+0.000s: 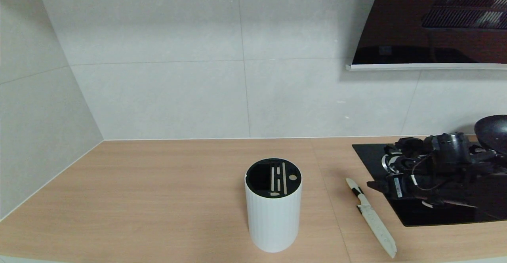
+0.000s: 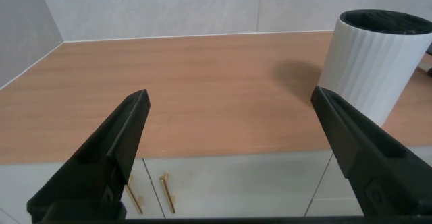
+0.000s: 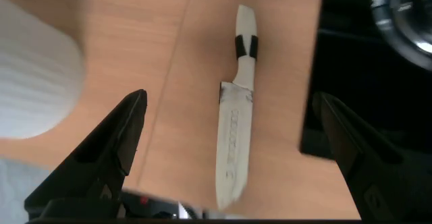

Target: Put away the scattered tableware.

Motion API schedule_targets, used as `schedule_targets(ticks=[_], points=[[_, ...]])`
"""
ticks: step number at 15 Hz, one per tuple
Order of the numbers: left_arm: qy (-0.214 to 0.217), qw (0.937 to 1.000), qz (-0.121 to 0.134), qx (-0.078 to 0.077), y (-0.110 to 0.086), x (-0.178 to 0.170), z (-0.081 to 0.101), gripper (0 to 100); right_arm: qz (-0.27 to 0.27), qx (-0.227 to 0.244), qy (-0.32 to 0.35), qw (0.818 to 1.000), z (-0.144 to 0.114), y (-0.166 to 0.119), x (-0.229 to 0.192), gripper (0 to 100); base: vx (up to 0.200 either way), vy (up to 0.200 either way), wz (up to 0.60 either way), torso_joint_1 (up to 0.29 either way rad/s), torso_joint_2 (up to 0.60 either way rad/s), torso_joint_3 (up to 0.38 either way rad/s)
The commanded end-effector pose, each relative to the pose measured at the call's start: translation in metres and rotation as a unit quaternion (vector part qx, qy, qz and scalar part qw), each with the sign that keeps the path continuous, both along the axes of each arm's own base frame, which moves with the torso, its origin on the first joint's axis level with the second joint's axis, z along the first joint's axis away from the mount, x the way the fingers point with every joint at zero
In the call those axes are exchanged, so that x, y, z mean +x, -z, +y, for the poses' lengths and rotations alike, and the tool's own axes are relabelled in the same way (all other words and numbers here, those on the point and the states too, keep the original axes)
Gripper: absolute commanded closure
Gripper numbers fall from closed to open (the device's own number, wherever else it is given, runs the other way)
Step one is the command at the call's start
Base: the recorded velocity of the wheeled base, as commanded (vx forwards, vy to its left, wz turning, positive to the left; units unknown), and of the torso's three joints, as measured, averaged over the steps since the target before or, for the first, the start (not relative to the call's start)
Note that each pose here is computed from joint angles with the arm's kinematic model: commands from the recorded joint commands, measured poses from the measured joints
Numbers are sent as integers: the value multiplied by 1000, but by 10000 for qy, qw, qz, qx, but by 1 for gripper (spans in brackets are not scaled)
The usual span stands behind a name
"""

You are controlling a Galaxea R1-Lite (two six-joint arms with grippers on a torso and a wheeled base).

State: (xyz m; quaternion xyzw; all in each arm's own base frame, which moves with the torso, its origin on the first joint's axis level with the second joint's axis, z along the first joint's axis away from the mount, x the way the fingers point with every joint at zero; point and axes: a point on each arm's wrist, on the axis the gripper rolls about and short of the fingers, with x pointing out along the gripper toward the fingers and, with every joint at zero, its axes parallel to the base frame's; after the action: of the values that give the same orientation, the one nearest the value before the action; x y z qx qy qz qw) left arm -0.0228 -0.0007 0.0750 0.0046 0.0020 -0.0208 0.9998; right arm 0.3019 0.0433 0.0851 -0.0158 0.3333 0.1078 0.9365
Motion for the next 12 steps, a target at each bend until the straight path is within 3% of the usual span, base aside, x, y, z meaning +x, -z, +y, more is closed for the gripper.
schedule_targets(ticks=[1, 6, 12], points=[[0, 10000, 2, -1, 0, 0, 0, 0, 486, -98, -38, 9988, 7, 51, 23, 0, 0, 0, 0, 0, 0, 0], [0, 10000, 2, -1, 0, 0, 0, 0, 633, -357, 193, 9972, 7, 101, 35, 0, 0, 0, 0, 0, 0, 0], [0, 10000, 2, -1, 0, 0, 0, 0, 817, -411, 136, 9957, 12, 118, 37, 0, 0, 0, 0, 0, 0, 0]])
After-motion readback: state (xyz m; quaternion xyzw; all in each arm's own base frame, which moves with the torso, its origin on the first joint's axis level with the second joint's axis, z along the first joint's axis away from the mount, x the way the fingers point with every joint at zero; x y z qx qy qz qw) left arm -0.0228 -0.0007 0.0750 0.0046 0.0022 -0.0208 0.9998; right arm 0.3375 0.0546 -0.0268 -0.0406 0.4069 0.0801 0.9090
